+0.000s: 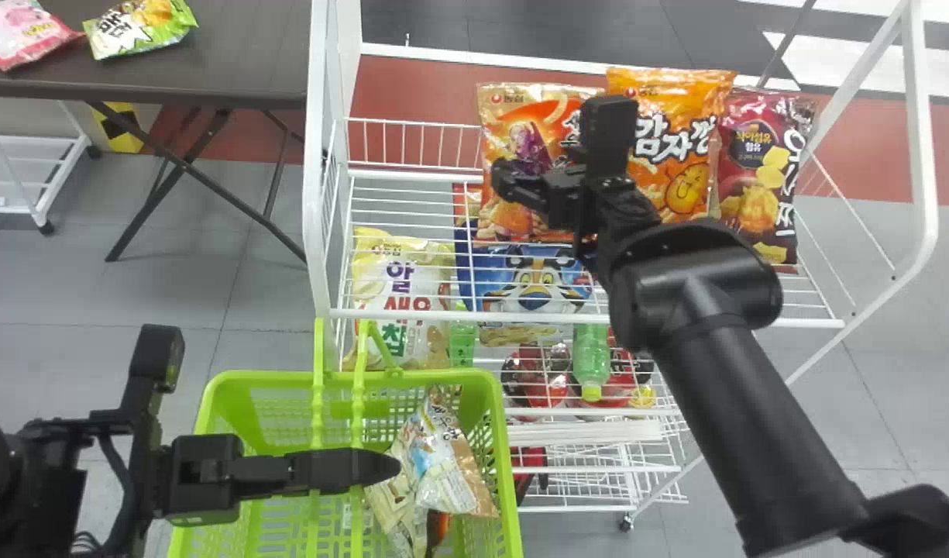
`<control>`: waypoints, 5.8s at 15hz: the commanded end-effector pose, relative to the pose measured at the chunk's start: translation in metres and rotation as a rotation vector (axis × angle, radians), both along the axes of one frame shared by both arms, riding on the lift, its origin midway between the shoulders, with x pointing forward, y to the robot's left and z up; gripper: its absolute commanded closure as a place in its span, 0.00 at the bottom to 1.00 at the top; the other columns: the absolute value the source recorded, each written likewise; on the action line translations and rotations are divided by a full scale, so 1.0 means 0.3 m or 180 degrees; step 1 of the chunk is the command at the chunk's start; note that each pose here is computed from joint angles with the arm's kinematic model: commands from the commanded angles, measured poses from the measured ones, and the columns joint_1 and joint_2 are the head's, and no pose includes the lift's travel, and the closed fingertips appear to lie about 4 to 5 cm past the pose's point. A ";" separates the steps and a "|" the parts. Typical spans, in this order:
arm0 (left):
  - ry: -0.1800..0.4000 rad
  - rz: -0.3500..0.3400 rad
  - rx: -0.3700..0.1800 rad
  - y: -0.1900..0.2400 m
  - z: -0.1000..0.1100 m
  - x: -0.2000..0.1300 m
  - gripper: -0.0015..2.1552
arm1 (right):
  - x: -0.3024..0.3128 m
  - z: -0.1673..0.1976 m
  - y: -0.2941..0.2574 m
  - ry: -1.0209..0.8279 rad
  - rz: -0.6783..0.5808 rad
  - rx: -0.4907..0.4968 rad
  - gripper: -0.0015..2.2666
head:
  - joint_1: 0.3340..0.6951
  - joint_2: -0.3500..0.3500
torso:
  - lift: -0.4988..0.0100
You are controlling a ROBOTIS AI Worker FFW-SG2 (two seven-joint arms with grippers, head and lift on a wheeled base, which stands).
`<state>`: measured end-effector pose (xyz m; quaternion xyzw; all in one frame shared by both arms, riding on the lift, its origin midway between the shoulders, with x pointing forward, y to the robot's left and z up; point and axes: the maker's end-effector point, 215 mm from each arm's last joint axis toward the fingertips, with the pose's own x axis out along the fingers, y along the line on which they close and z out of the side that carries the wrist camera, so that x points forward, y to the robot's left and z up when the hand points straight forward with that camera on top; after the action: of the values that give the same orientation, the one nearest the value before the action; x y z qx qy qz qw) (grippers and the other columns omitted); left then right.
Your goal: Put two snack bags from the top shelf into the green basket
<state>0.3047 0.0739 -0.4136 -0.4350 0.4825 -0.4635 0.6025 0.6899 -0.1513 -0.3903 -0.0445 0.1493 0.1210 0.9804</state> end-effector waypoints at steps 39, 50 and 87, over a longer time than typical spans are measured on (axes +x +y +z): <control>0.0086 0.0035 -0.0042 0.006 -0.017 -0.026 1.00 | -1.116 -0.228 0.366 0.1323 0.0882 -0.0427 0.99 | 1.00 0.46 | 0.98; 0.0128 0.0051 -0.0080 0.008 -0.023 -0.028 1.00 | -1.179 -0.399 0.617 0.1302 0.1184 0.0102 0.00 | 1.00 0.82 | 0.98; 0.0210 0.0108 -0.0101 0.026 -0.044 -0.077 1.00 | -1.002 -0.039 -0.188 -0.0825 -0.0325 0.0509 0.04 | 1.00 0.19 | 0.98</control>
<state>0.2818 0.0816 -0.4264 -0.4678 0.4867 -0.4466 0.5873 0.3892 -0.2077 -0.4022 0.0261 0.0140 0.0759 0.9967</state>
